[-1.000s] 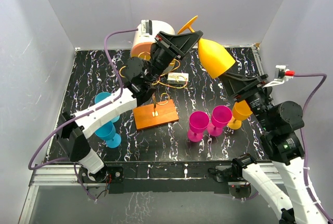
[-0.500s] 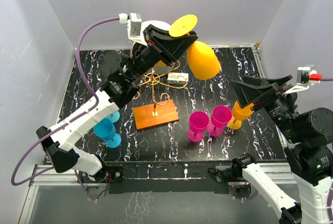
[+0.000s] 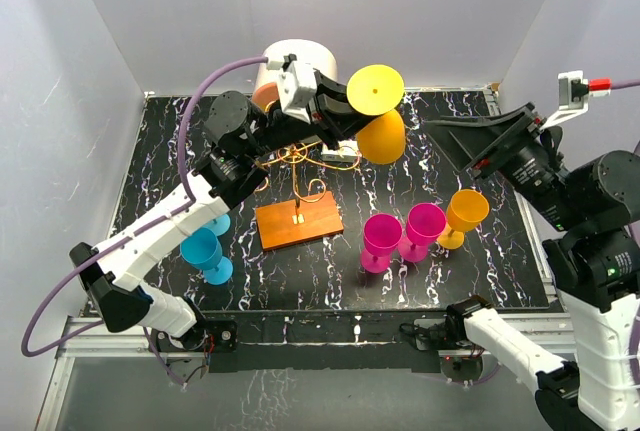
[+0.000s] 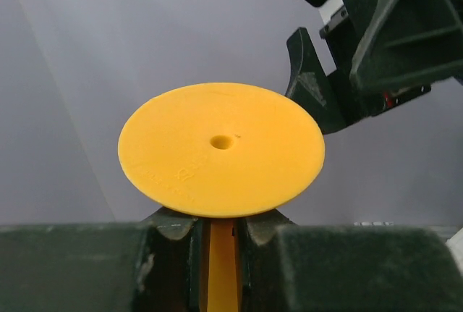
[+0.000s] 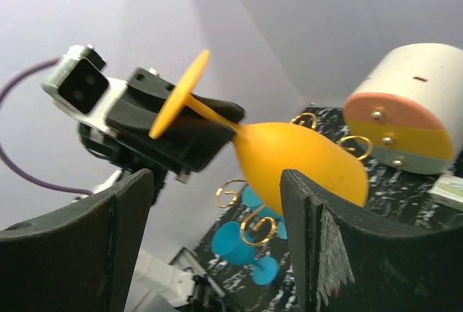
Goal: Place the wine glass upside down on the wine glass rack
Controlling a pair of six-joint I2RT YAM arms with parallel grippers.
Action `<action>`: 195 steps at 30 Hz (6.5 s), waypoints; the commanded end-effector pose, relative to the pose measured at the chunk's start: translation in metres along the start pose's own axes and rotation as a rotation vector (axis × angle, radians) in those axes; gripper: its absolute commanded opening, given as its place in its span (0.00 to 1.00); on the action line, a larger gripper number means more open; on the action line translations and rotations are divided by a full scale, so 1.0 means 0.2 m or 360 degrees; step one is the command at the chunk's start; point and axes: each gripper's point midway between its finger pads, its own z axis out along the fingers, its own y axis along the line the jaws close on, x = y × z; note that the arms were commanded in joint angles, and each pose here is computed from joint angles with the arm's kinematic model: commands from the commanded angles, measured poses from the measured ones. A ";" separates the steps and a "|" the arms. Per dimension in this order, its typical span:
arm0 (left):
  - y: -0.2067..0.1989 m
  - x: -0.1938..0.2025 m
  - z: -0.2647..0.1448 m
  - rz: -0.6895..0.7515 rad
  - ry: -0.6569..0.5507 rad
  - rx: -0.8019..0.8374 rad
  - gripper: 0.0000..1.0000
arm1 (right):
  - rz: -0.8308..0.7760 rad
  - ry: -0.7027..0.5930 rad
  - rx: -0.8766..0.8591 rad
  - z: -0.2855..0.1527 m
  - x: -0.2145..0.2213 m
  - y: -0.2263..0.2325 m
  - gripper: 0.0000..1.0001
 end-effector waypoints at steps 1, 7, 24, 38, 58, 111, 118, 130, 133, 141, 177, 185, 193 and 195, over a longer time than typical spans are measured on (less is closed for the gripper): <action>-0.05 -0.05 -0.02 0.0279 -0.0056 0.0132 0.00 | 0.0261 -0.0004 -0.0153 0.01 -0.07 0.17 0.68; -0.03 0.00 0.00 0.0347 -0.0019 0.0139 0.00 | 0.0570 0.0127 -0.0037 0.11 0.01 0.08 0.59; -0.01 0.11 0.00 0.0394 0.0073 0.0159 0.00 | 0.0811 0.0247 0.0078 0.25 0.16 -0.07 0.26; 0.00 0.09 -0.04 0.0267 -0.0020 0.0041 0.36 | 0.0741 0.0066 0.0231 0.24 0.09 -0.18 0.00; -0.04 0.10 -0.20 -0.1123 0.0024 -0.0386 0.70 | 0.0453 -0.0129 0.0130 0.22 0.01 -0.18 0.00; 0.42 0.11 -1.20 -0.0489 0.0227 -0.1775 0.60 | 0.0896 0.0400 0.0268 0.90 0.53 -0.65 0.00; 0.42 0.14 -1.34 -0.0401 0.0291 -0.1923 0.63 | 0.0947 0.0476 0.0227 0.97 0.61 -0.65 0.00; 0.47 -0.02 -1.48 -0.0085 0.0351 -0.2102 0.70 | 0.0975 0.0623 0.0109 0.99 0.69 -0.55 0.00; 0.47 0.00 -1.48 -0.0081 0.0380 -0.2106 0.71 | 0.0980 0.0645 0.0098 0.96 0.70 -0.54 0.00; 0.47 0.02 -1.48 -0.0099 0.0383 -0.2098 0.71 | 0.0978 0.0684 0.0101 0.91 0.72 -0.52 0.00; 0.46 0.01 -1.44 -0.0145 0.0366 -0.2049 0.72 | 0.0739 0.0436 0.0431 0.86 0.65 -0.72 0.00; 0.47 -0.03 -1.42 -0.0106 0.0352 -0.2037 0.73 | 0.0756 0.0542 0.0355 0.90 0.71 -0.70 0.05; 0.48 -0.04 -1.40 -0.0090 0.0366 -0.2022 0.73 | 0.0761 0.0607 0.0292 0.92 0.72 -0.66 0.24; 0.48 -0.05 -1.40 -0.0087 0.0361 -0.2021 0.73 | 0.0750 0.0601 0.0301 0.91 0.71 -0.66 0.33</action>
